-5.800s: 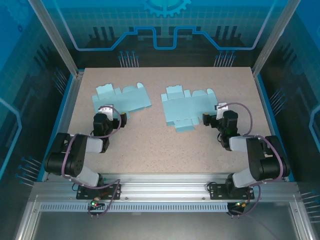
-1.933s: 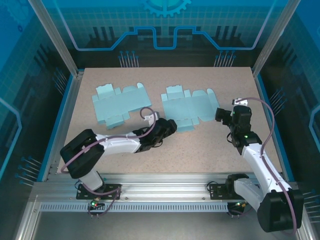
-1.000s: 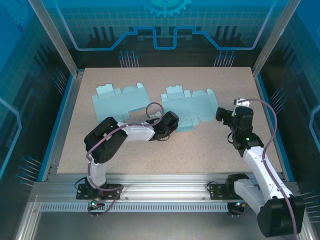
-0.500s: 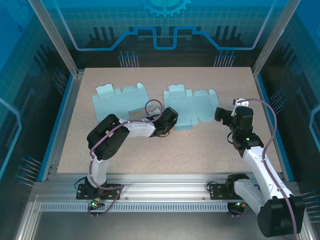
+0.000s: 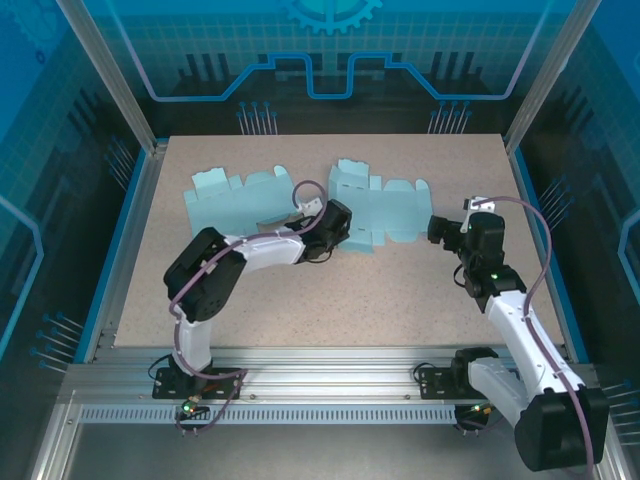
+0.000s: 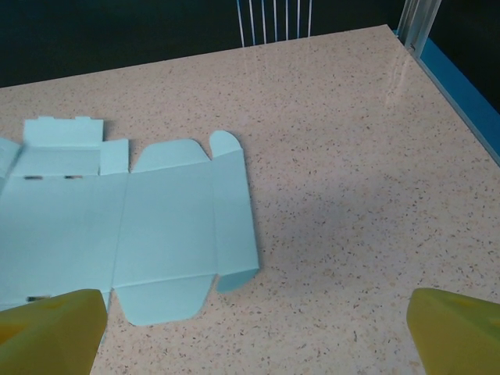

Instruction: Fold the paper box

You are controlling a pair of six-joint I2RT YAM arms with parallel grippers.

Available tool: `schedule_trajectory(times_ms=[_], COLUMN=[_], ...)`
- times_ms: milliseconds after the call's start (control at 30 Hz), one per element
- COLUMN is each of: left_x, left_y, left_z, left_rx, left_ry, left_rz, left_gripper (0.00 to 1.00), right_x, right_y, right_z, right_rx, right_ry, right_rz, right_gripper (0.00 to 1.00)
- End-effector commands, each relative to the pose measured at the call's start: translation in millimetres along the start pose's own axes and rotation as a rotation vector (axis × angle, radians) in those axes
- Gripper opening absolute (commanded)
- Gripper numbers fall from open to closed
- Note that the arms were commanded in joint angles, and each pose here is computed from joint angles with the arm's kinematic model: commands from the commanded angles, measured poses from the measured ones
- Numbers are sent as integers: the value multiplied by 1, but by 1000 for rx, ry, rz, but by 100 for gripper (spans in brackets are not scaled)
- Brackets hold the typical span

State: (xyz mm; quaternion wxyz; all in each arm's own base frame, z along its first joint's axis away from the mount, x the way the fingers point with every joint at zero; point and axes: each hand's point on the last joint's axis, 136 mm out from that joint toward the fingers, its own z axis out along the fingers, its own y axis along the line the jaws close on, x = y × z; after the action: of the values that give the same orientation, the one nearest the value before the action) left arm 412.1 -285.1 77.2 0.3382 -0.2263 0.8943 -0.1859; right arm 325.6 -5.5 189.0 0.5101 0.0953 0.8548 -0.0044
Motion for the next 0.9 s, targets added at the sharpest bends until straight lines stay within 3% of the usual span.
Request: schedule_trajectory(times_ms=[0,233,400,867], left_x=[-60,-92,-87,-73], left_y=[-34,-64,-78,-86], left_z=[-57,-136,-196,-321], left_rx=[87,264,413,701], left_ry=[-170,-358,-418,-554], left_rz=[287,700,1010,1426], left_gripper=[0,0,0,0], right_x=[-17,-19,-28,-71], right_y=[10,34,62,115], right_z=[-2,-3,-18,-95], right_rx=[-54,-182,-335,-628], right_ry=[-26,-9,-17,-158], right_rz=[15,-2,-34,-161], right_gripper=[100,100,100,100])
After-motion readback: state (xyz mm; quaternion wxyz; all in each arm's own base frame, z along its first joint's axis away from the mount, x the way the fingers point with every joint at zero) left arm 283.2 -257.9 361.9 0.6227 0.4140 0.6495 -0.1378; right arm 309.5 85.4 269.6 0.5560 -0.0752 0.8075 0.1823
